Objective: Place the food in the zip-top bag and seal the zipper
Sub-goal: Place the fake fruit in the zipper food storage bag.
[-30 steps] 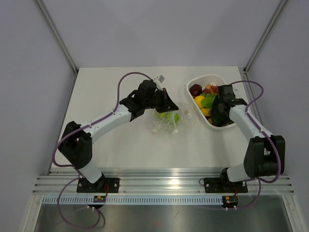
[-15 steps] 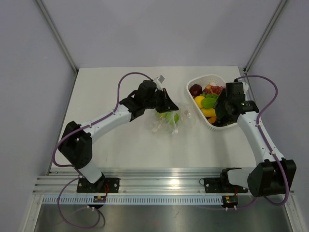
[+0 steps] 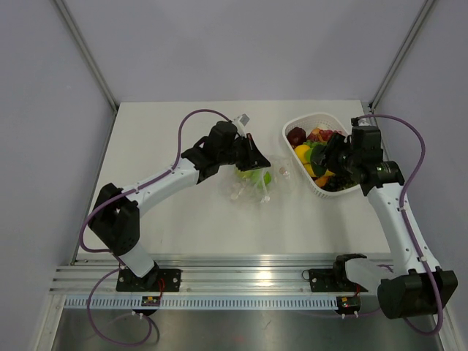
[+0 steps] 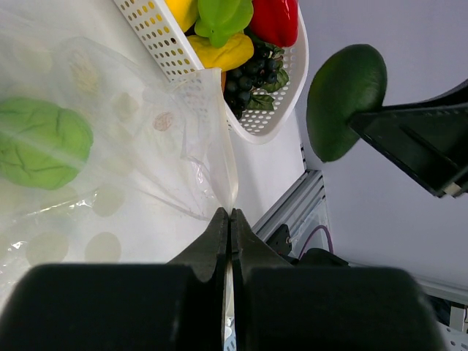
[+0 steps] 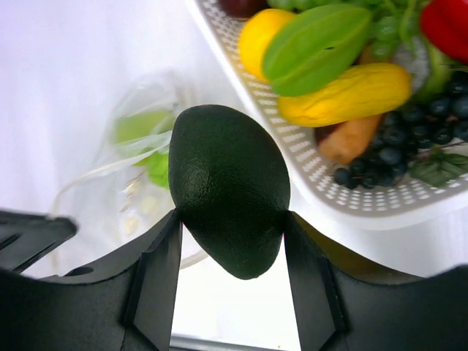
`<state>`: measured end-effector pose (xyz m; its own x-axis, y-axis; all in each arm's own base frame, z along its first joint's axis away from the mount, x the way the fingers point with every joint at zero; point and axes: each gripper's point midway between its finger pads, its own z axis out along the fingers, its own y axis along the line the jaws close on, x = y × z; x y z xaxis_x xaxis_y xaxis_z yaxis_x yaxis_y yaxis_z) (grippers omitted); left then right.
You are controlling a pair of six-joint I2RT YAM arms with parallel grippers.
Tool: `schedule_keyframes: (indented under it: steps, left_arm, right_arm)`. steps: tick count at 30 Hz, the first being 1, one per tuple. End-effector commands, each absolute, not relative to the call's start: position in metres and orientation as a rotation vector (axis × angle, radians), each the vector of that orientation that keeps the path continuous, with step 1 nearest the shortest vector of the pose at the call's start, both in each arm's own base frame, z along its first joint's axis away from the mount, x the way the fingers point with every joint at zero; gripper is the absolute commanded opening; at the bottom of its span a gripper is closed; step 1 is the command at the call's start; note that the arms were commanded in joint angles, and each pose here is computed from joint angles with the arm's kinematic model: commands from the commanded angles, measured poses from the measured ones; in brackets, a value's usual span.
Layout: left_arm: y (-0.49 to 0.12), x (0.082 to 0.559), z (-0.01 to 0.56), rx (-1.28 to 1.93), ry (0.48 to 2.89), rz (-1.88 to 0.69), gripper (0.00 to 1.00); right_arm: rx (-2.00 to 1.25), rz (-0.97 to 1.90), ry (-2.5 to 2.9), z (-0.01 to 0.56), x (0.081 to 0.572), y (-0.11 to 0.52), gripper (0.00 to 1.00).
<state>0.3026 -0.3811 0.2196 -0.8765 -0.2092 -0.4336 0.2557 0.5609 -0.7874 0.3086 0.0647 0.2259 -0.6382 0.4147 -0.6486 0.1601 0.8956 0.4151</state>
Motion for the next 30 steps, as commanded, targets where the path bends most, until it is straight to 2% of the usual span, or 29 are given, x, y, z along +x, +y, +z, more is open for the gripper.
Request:
schedule_keyframes:
  steps: [1, 9, 30]
  left_arm:
    - [-0.392, 0.305, 0.242, 0.076, 2.238, -1.341, 0.00]
    - [-0.392, 0.302, 0.243, 0.075, 2.239, -1.342, 0.00]
    - [-0.391, 0.298, 0.248, 0.079, 2.232, -1.346, 0.00]
  right_arm:
    - [0.299, 0.629, 2.197, 0.250, 0.303, 0.100, 0.30]
    - [0.172, 0.694, 2.283, 0.226, 0.301, 0.164, 0.31]
    - [0.118, 0.775, 2.375, 0.186, 0.304, 0.209, 0.31]
